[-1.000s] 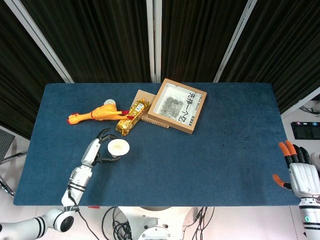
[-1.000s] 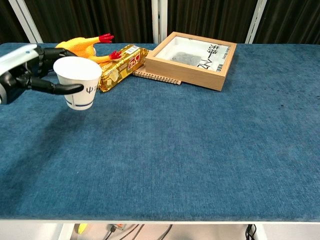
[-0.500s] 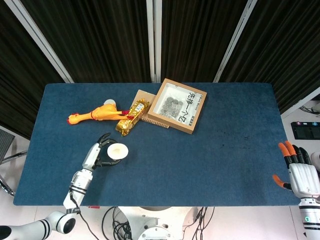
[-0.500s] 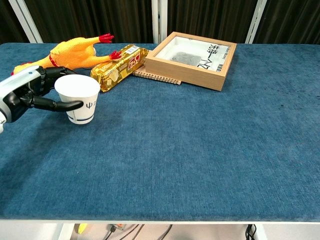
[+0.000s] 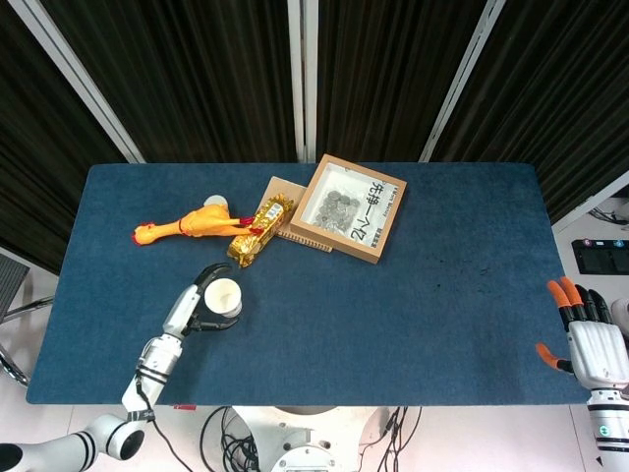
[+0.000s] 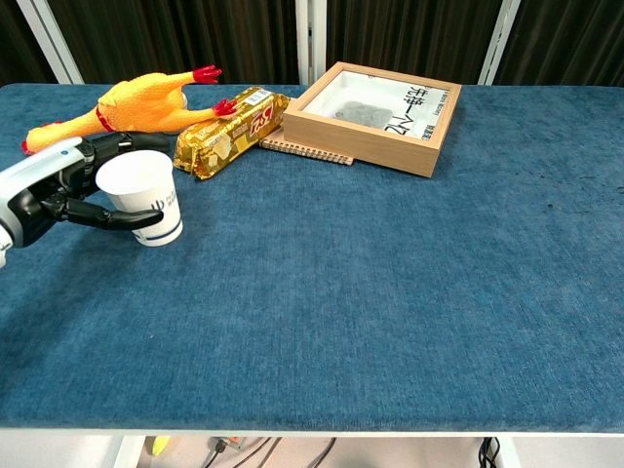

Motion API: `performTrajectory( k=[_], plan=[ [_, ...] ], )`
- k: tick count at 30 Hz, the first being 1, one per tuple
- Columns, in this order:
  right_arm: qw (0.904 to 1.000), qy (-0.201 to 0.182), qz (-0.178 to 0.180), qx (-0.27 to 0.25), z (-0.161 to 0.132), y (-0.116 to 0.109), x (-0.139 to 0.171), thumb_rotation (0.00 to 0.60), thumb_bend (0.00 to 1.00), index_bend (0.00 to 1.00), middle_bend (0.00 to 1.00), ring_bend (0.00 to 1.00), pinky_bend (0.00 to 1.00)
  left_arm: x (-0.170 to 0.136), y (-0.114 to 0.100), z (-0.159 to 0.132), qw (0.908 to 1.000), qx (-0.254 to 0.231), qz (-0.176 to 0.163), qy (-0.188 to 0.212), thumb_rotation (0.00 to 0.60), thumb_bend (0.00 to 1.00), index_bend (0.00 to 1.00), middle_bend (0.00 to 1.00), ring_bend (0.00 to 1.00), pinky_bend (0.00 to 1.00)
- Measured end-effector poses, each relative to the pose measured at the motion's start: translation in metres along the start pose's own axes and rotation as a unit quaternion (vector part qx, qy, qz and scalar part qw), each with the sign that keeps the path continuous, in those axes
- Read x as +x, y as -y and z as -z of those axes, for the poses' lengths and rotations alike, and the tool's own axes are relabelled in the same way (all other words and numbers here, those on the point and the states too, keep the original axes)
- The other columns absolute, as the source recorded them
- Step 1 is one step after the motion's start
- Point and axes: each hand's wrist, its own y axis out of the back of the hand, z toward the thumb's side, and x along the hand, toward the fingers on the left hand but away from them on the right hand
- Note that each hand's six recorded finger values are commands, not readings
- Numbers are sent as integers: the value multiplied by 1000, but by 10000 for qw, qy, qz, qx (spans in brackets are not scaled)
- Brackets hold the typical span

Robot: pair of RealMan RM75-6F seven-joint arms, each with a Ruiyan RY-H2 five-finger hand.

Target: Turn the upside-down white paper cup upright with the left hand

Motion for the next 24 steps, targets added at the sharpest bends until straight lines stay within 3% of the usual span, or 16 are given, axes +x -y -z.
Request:
performTrajectory(
  k=[9,15,18,20,21,24],
  plan=[
    [10000,5,74,-7,1,-5,1,600,143,0,0,0,0,-9,-23,-19,9986,171,-242,428,600,162,12,0,0,2],
    [9999,34,165,-36,3,-10,1,600,143,0,0,0,0,-39,-75,-43,9873,1139,-779,787,600,163,14,0,0,0],
    [9998,37,206,-44,3,-12,2,600,144,0,0,0,0,-62,-107,-49,9737,1912,-1069,626,600,158,43,17,0,1],
    [9998,29,210,-15,2,-12,2,600,144,0,0,0,0,-78,-128,-48,9576,2603,-1171,384,600,111,63,61,0,11],
    [9998,19,214,11,1,-12,2,600,144,0,0,0,0,-85,-135,-47,9486,2927,-1179,255,600,70,66,92,0,25],
    [9996,-21,261,80,-3,-13,3,600,144,0,0,0,0,-105,-157,-42,9078,4019,-1174,-227,600,19,85,114,0,47]
  ],
)
